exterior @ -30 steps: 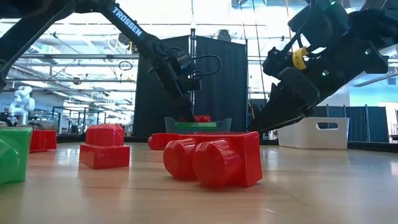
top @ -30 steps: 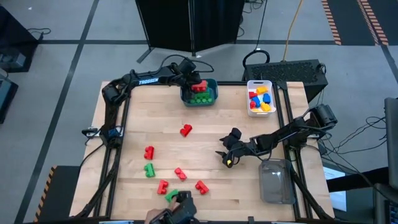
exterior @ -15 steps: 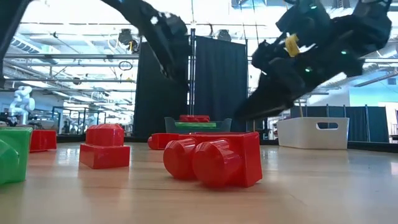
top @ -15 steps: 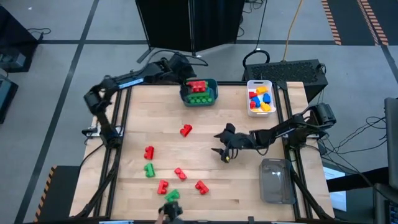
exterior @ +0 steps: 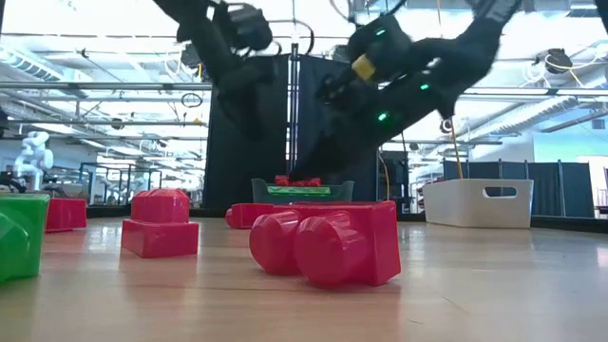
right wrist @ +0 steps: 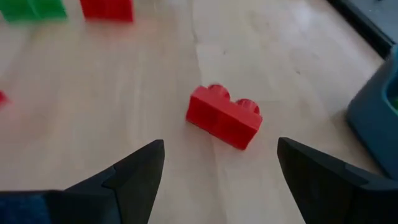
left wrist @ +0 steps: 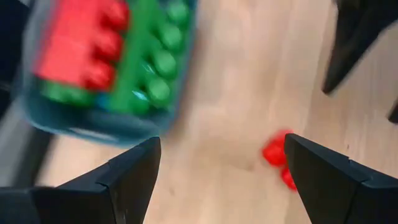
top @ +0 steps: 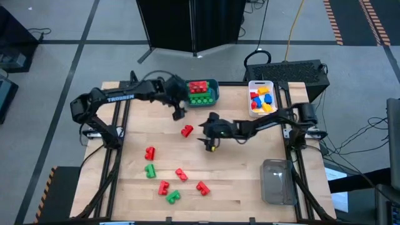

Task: Sort blocks by size
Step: Put the two stud red game piece into the black transparent bin

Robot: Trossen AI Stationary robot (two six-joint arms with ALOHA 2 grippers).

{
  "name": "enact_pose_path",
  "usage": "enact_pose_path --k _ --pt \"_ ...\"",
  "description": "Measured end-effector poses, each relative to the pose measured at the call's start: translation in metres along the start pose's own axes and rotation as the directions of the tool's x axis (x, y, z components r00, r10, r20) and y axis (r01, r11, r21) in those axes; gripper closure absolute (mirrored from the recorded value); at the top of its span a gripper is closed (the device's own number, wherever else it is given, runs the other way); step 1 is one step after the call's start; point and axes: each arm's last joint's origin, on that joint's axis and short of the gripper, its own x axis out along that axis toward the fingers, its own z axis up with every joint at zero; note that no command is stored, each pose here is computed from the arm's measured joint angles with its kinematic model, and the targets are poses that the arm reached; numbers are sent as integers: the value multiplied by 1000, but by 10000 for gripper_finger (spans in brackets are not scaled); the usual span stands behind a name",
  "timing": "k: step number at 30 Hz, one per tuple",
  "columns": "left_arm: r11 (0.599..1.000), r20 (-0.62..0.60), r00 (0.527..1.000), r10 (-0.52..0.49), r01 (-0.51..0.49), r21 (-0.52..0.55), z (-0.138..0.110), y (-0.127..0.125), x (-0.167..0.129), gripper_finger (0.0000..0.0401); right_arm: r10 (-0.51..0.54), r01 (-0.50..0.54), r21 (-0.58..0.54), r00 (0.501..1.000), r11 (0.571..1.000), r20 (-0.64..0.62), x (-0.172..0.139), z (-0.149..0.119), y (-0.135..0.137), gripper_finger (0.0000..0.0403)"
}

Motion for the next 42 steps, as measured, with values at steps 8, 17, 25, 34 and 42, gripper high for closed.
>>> enact_pose_path --k 8,17,25,34,42 --pt "997 -46 998 -33 30 -72 -52 -21 50 82 23 -34 -121 996 992 -90 33 7 -13 103" --pt "994 5 999 54 -54 -94 -72 -20 68 82 49 -62 -112 992 992 -118 50 14 -34 103" --pt "990 -41 995 87 -91 -105 -81 -15 94 82 44 -58 -98 989 994 -141 50 12 -38 103" --pt "997 32 999 31 -28 -71 -75 -28 113 82 62 -84 -87 970 993 -236 48 3 -31 103" --pt "999 93 994 -50 51 -8 -68 -50 113 82 92 -130 -109 950 986 -299 45 -1 -13 103"
